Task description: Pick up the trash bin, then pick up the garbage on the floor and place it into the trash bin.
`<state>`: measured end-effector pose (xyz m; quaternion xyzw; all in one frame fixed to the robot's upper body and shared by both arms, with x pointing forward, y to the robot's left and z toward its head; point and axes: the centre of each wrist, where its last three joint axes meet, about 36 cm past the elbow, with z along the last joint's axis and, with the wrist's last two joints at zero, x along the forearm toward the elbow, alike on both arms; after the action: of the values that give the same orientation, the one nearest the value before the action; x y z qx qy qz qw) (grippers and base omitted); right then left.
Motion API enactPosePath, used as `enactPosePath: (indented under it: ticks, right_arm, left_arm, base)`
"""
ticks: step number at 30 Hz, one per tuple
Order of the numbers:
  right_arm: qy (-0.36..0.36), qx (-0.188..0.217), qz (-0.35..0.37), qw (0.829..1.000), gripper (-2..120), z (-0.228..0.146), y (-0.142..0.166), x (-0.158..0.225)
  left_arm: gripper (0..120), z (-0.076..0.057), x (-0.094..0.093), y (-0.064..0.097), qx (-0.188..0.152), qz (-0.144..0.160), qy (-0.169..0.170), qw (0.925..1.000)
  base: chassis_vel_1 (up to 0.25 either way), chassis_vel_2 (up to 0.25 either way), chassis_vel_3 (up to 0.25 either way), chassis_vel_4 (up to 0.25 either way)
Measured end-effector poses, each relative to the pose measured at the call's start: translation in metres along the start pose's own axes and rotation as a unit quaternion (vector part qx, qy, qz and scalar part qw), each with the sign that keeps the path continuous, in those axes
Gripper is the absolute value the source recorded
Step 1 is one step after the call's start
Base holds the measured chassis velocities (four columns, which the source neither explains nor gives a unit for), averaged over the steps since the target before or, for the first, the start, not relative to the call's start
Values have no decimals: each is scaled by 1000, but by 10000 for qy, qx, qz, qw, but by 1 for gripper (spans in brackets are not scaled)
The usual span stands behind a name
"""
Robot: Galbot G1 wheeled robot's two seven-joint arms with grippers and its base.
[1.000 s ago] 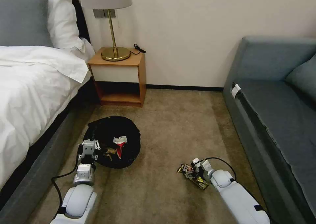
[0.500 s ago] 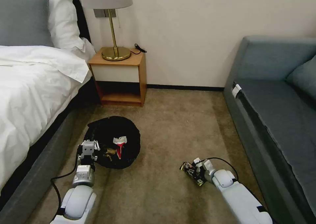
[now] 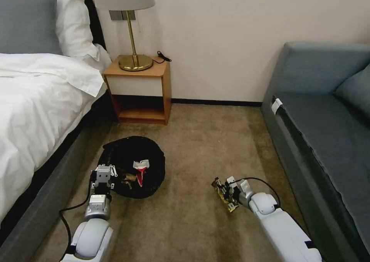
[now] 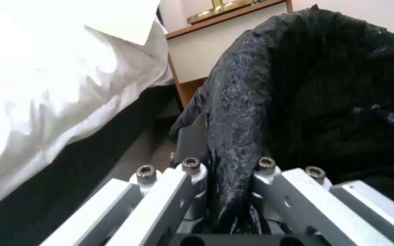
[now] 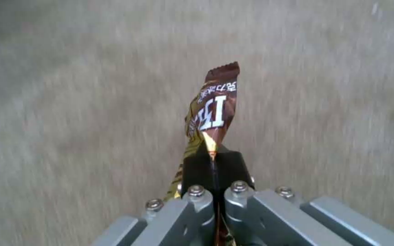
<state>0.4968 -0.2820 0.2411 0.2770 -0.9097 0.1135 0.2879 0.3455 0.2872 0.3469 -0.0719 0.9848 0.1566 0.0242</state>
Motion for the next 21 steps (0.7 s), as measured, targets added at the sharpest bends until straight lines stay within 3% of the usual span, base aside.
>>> enactPosePath:
  ticks: [7,10,13,21]
  right_arm:
    - [-1423,-361,-305,9887,0,-37,17,-15]
    - [-1897,-589,-615,9781,0,-48,29,-17]
    - [-2599,-859,-1024,9563,0,-61,55,-24]
    - [-2919,-1069,-1504,9385,0,-90,88,-25]
  left_arm:
    - [5,1,2,-4,21,18,19,10000]
    - [5,2,2,-4,21,20,27,10000]
    - [5,4,2,-5,16,17,43,10000]
    - [5,6,4,-7,65,-2,53,10000]
  base:
    - [0,0,0,0]
    - [0,0,0,0]
    - [0,0,0,0]
    - [0,0,0,0]
